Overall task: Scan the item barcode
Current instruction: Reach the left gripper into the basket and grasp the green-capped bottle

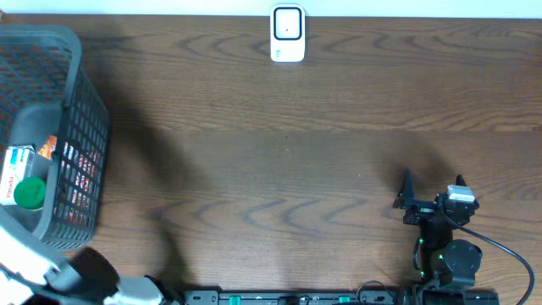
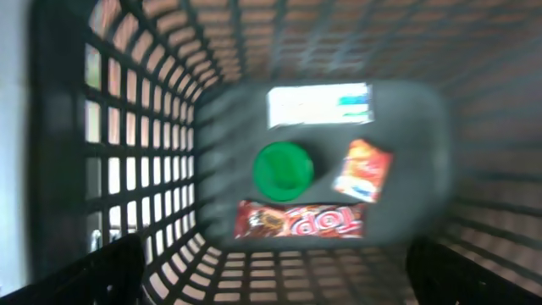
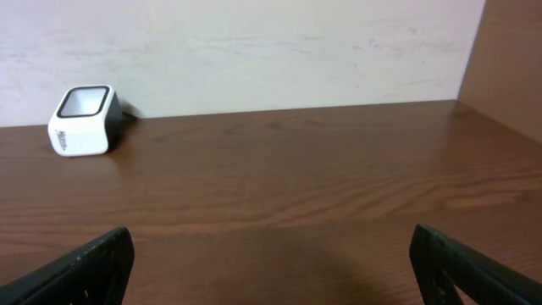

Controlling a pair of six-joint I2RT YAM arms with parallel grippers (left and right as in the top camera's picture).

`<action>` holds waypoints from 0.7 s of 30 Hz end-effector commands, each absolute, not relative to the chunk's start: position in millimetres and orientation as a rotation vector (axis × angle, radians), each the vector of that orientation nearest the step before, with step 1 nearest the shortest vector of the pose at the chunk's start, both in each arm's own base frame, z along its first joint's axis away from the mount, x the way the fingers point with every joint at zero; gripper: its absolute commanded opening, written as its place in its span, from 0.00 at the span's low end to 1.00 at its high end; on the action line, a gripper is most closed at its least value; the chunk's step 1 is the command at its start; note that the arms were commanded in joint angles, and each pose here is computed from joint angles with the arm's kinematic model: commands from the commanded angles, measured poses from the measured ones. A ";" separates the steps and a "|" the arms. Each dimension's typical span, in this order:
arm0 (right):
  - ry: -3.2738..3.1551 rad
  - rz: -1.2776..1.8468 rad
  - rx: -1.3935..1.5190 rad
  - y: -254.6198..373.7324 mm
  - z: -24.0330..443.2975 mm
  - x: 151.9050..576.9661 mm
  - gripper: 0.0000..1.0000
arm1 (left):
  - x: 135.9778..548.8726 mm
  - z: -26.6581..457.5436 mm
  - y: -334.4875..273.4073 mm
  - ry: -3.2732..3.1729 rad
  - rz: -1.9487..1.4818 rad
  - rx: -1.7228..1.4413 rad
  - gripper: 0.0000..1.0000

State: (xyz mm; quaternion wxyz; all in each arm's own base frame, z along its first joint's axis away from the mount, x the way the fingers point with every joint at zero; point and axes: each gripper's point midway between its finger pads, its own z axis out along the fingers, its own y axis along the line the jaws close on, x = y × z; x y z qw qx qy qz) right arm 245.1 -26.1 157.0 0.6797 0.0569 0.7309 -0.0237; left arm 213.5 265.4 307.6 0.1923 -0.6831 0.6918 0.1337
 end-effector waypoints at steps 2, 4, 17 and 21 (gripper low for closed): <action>1.639 -0.047 0.139 -26.9 156.9 244.8 0.99 | 214.3 266.4 280.0 2.032 0.415 -2.045 0.99; 1.639 -0.047 0.138 -26.9 156.9 244.8 0.99 | 217.4 248.9 282.9 2.106 0.425 -2.054 0.99; 1.639 -0.047 0.139 -26.9 156.9 244.8 0.99 | 222.9 169.0 288.5 2.299 0.443 -2.062 0.99; 1.639 -0.047 0.139 -26.9 156.9 244.8 0.99 | 220.8 145.2 286.4 2.329 0.445 -2.067 0.99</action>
